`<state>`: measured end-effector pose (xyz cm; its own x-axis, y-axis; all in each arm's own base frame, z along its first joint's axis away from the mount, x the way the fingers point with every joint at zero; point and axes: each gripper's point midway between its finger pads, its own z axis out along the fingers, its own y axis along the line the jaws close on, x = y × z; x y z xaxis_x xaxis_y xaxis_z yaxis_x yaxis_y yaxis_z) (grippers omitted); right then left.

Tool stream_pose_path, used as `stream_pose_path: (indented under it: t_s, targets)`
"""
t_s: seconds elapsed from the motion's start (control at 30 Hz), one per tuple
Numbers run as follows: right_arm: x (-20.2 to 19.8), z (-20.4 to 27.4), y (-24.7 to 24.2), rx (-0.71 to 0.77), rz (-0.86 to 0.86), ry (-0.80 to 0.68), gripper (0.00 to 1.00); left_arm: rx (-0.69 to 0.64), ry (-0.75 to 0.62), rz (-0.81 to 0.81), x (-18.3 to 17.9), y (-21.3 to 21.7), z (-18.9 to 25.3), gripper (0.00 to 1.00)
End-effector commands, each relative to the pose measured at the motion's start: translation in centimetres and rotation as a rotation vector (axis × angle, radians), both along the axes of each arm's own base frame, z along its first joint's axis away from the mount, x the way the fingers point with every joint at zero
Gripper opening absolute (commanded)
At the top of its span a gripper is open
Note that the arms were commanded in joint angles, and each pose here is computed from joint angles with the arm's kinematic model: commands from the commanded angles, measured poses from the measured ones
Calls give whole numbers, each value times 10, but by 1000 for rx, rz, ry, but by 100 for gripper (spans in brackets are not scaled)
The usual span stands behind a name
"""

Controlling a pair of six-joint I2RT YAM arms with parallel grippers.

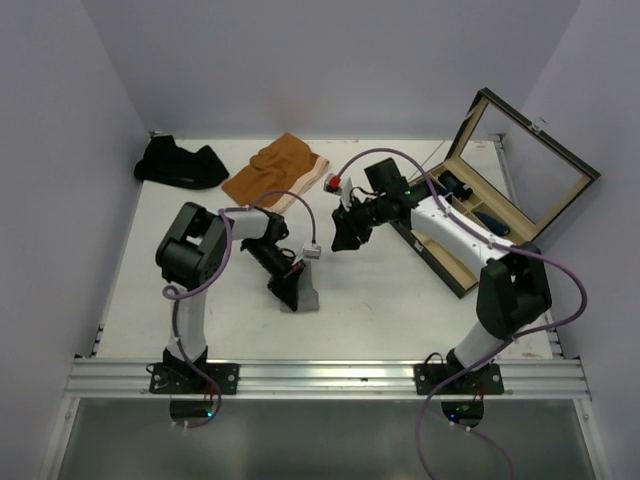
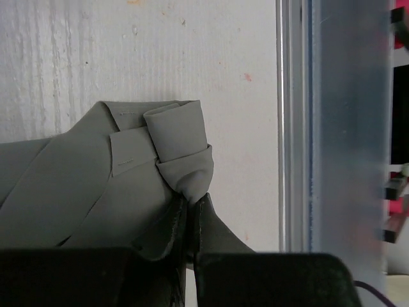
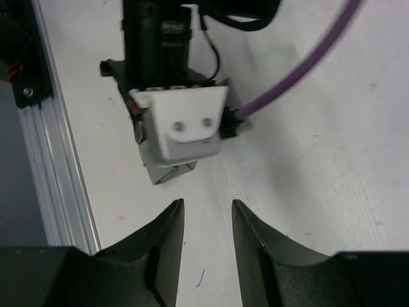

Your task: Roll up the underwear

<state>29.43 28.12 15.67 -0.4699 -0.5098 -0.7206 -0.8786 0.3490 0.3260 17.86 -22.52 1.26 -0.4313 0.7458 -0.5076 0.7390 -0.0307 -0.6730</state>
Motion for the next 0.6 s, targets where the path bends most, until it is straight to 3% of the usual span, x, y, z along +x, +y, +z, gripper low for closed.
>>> stream_pose_path:
  t_s: [0.0,0.3,0.57]
  targets:
    - [-43,-1,4,-50,164,-58,40,291,16,-121,-8,50,-60,0]
    - [-107,-44,63,-126,448,-261,47,316,68,-80,4,49,-69,6]
    - [-123,-78,101,-122,526,-384,50,315,68,-61,6,49,-71,8]
